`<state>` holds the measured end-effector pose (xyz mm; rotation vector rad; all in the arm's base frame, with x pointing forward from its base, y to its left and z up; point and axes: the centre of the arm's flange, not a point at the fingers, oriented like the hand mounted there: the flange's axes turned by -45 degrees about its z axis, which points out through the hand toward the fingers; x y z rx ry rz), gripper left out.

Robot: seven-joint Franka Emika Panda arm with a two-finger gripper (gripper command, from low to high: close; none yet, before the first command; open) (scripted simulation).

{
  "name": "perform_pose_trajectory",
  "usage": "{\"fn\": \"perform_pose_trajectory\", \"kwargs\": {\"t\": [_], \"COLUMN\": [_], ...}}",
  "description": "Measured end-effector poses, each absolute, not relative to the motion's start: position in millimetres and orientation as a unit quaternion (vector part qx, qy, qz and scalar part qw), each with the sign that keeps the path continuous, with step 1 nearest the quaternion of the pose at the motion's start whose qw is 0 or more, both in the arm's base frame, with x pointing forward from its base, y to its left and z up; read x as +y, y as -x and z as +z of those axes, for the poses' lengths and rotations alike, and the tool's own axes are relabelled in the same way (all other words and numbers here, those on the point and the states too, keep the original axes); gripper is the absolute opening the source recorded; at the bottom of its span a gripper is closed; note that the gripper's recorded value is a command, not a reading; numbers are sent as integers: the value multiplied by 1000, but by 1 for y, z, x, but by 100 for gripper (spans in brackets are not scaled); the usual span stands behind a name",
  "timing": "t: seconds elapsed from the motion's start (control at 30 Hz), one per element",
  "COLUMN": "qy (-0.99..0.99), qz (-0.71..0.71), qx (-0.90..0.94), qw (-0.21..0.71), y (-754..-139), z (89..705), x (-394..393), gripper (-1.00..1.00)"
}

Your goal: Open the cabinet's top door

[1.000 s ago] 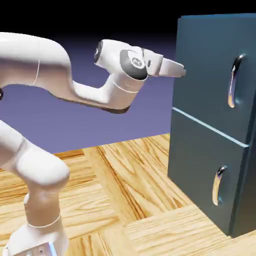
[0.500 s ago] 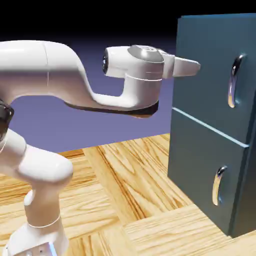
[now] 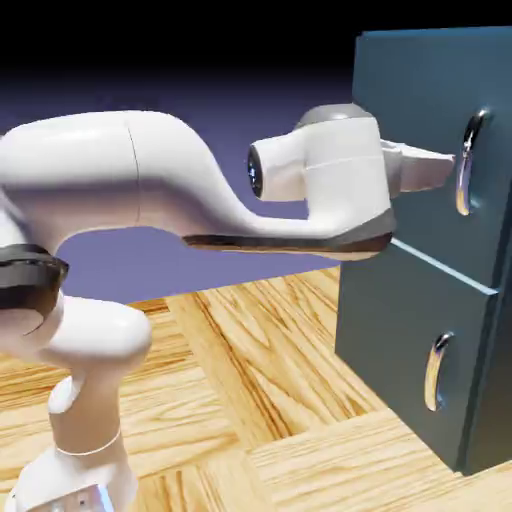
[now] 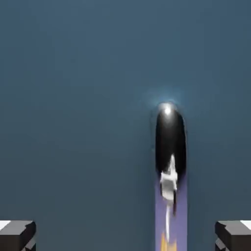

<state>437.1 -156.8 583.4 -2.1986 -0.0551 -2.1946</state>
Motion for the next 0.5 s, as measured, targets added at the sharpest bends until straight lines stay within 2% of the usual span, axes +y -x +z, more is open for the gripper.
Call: {"fn": "perform_pose_trajectory", "kwargs": {"t": [0.1,0.27,0.3,0.5], "qy": [707,707,707,707], "qz": [-707,-707,-707,-707], "qx": [-17,-16,-17,4], "qw": [17,17,17,-6], "y": [-441,-487,-491,-468], "z": [578,578,578,578], "x": [-165,-163,-162,-154], "gripper": [0,0,-100,-100]}}
